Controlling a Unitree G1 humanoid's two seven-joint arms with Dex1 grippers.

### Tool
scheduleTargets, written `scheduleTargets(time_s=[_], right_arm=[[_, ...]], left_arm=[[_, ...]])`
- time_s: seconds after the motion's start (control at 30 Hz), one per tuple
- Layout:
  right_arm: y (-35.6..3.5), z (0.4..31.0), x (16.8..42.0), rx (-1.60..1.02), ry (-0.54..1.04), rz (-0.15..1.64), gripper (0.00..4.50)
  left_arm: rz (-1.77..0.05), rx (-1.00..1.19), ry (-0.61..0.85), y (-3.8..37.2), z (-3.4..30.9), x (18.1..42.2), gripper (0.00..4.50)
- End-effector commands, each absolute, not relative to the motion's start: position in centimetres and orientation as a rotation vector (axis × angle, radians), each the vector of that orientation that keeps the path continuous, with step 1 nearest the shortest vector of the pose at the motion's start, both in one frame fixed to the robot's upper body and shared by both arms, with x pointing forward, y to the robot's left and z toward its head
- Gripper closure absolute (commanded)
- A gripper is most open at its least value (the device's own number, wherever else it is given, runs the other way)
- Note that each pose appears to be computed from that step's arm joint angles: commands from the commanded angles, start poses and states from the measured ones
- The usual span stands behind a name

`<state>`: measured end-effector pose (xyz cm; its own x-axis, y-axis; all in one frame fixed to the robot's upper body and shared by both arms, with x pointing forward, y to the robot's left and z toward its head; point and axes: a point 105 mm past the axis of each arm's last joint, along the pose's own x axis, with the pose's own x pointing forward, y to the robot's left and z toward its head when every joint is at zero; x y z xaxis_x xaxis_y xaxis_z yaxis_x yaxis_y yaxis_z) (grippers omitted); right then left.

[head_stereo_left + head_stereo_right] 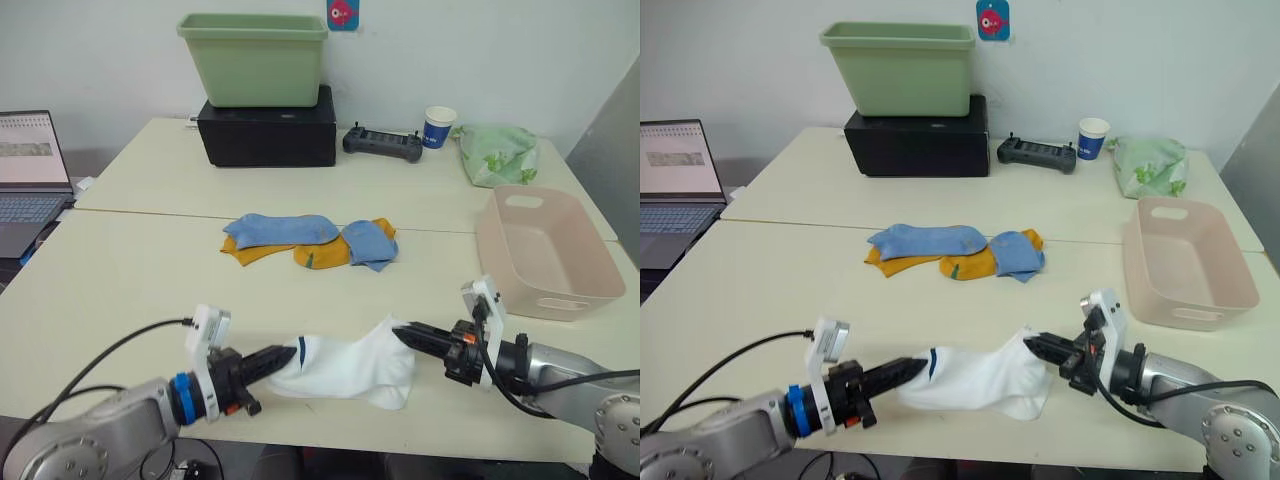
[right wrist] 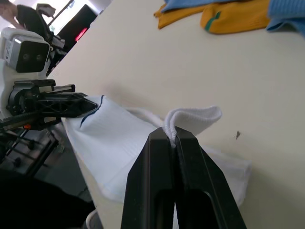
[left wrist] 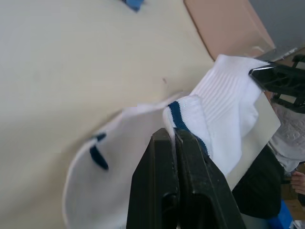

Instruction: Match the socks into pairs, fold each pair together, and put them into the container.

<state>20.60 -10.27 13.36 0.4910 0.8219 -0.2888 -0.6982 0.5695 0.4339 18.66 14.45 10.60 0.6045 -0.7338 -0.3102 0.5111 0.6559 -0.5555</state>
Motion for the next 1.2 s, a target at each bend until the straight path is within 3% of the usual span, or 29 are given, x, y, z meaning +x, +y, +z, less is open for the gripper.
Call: scheduleTargets(time_s=[0.03, 0.17, 0.43, 0.87, 1.1, 1.2], right_arm=[[-10.0, 13.5, 20.2, 0.238, 0.480, 0.945, 4.50], [-10.2, 12.3, 20.2, 0.173, 0.508, 0.931, 4.50], [-10.7, 10.0, 20.4, 0.068, 0.524, 0.891, 4.50], [-10.6, 12.2, 20.5, 0.053, 0.380, 0.908, 4.50], [-10.4, 11.0, 20.8, -0.044, 0.380, 0.880, 4.50], [-10.6, 10.1, 20.4, -0.066, 0.403, 0.883, 4.50]], left_arm=[[-0.711, -0.395, 0.508, 14.5, 10.4, 19.1, 4.47], [-0.643, -0.359, 0.485, 15.5, 9.2, 20.1, 4.47], [-0.634, -0.278, 0.533, 16.2, 6.5, 19.7, 4.47], [-0.636, -0.273, 0.401, 16.8, 8.8, 19.2, 4.47], [-0.586, -0.231, 0.350, 16.6, 8.7, 20.7, 4.47], [-0.601, -0.216, 0.369, 16.4, 8.4, 20.3, 4.47]])
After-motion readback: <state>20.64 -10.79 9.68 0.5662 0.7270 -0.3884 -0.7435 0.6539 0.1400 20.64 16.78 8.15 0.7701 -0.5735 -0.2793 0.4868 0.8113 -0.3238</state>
